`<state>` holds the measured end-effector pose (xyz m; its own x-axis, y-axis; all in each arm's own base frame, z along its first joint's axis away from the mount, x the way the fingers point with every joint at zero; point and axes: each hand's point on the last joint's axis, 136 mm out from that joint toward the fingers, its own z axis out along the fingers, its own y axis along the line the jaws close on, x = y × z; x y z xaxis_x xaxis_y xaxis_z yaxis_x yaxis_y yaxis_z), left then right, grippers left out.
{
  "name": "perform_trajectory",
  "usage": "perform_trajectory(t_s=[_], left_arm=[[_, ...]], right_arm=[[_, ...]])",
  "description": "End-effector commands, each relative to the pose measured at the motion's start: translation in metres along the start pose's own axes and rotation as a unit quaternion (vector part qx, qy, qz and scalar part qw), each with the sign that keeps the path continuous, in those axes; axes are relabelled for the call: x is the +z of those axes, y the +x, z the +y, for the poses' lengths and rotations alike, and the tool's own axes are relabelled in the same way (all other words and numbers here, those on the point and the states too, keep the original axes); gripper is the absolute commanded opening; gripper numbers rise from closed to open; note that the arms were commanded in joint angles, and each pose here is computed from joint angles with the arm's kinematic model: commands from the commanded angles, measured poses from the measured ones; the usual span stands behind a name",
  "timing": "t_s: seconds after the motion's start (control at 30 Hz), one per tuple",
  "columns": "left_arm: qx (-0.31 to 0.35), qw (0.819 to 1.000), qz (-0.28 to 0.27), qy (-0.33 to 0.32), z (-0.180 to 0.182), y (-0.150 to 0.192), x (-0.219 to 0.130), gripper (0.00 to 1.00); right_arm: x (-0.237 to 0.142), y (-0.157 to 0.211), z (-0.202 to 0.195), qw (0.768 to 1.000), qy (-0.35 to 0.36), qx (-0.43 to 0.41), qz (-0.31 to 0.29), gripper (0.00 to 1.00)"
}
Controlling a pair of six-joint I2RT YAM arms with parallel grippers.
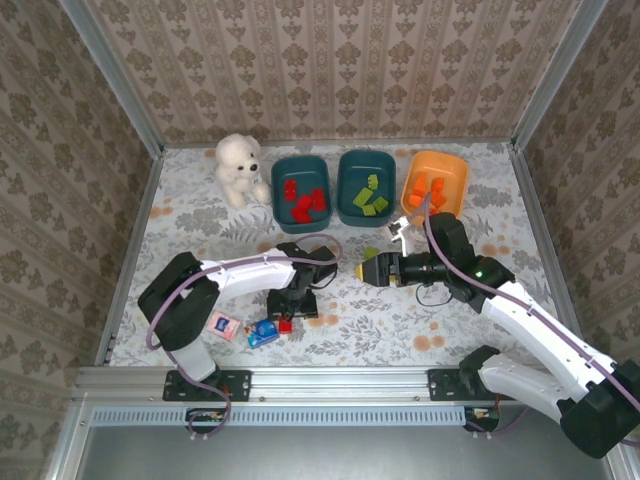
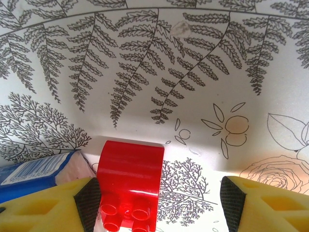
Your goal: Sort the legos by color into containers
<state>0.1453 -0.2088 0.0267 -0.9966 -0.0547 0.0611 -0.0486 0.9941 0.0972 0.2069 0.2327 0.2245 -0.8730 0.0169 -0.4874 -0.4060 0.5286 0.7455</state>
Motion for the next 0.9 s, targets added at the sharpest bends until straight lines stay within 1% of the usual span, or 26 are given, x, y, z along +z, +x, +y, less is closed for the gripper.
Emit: perform_trajectory(t_s=[0.0, 0.1, 0.2, 0.37, 0.43, 0.5, 0.57, 0.63, 0.77, 0.87], left_arm=[[-0.013, 0.999, 0.028, 0.013, -0.006, 0.010, 0.011, 0.69], [-0.008, 0.998, 0.036, 0.045, -0.023, 0.011, 0.011, 0.66], [0.009, 0.998, 0.019, 0.065, -0.041, 0.004, 0.001, 0.64], [0.022, 0.997, -0.003, 0.079, -0.055, -0.007, -0.016, 0.64], [0.024, 0.997, -0.011, 0.077, -0.054, -0.008, -0.023, 0.64], [0.021, 0.998, -0.012, 0.063, -0.045, -0.006, -0.026, 0.65], [0.015, 0.999, -0.008, 0.052, -0.035, -0.002, -0.028, 0.67], [0.013, 0.998, -0.006, 0.054, -0.030, 0.004, -0.028, 0.69], [0.018, 0.997, 0.013, 0.068, -0.029, 0.013, -0.023, 0.70], [0.034, 0.996, 0.031, 0.077, -0.037, 0.017, -0.014, 0.70]], right_arm=[[-0.007, -0.005, 0.006, 1.000, -0.001, -0.002, -0.007, 0.71], [-0.007, -0.005, 0.002, 1.000, 0.005, 0.002, -0.009, 0.71], [-0.007, -0.005, 0.001, 1.000, 0.007, 0.004, -0.008, 0.71], [-0.006, -0.002, -0.002, 1.000, 0.012, 0.007, -0.004, 0.71], [-0.006, -0.001, -0.003, 1.000, 0.013, 0.008, -0.003, 0.71], [-0.006, 0.000, -0.004, 1.000, 0.014, 0.009, -0.002, 0.71], [-0.006, 0.001, -0.005, 1.000, 0.015, 0.010, -0.001, 0.71], [-0.006, 0.002, -0.006, 1.000, 0.016, 0.010, 0.001, 0.71], [-0.009, 0.003, -0.006, 1.000, 0.019, 0.011, 0.000, 0.71], [-0.013, 0.006, -0.004, 1.000, 0.019, 0.012, -0.001, 0.71]])
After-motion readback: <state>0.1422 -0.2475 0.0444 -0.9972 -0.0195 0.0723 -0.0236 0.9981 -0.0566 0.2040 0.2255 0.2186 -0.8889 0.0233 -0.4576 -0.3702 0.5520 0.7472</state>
